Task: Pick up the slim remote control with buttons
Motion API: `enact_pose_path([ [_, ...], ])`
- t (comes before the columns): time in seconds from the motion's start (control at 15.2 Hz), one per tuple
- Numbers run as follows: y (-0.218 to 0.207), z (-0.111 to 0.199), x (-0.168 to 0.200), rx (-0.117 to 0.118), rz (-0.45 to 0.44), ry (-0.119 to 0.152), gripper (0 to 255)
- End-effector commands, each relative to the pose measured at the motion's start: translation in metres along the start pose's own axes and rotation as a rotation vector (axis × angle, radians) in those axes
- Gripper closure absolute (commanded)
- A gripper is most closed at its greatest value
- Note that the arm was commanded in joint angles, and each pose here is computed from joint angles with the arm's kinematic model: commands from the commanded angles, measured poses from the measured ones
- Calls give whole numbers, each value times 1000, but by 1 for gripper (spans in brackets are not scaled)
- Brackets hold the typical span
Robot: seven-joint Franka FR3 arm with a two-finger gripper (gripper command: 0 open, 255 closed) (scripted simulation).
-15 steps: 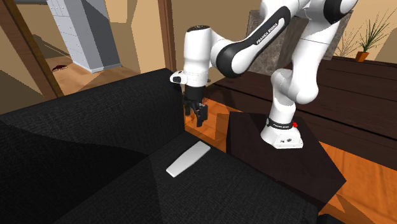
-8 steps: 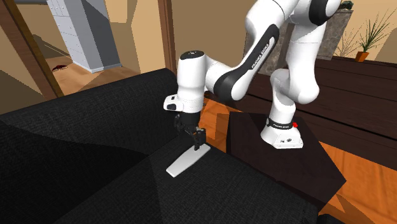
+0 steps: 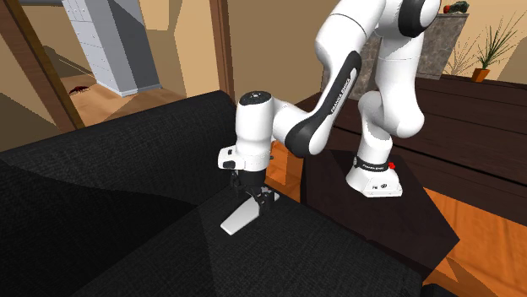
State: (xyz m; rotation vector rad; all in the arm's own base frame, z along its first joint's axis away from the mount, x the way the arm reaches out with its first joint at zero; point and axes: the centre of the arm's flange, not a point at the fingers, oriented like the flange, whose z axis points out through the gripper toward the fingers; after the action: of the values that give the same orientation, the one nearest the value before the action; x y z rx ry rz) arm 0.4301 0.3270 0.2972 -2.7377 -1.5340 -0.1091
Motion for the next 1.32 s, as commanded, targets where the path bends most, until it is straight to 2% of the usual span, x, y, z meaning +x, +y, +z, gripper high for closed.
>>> enact_pose_path([
  [0.0, 0, 11, -1, 0, 0, 1, 0],
  [0.13, 0, 14, -1, 0, -1, 1, 0],
  [0.2, 0, 14, -2, 0, 0, 1, 255],
  [0.79, 0, 14, -1, 0, 0, 1, 255],
  [1.25, 1, -23, 1, 0, 0, 1, 255],
])
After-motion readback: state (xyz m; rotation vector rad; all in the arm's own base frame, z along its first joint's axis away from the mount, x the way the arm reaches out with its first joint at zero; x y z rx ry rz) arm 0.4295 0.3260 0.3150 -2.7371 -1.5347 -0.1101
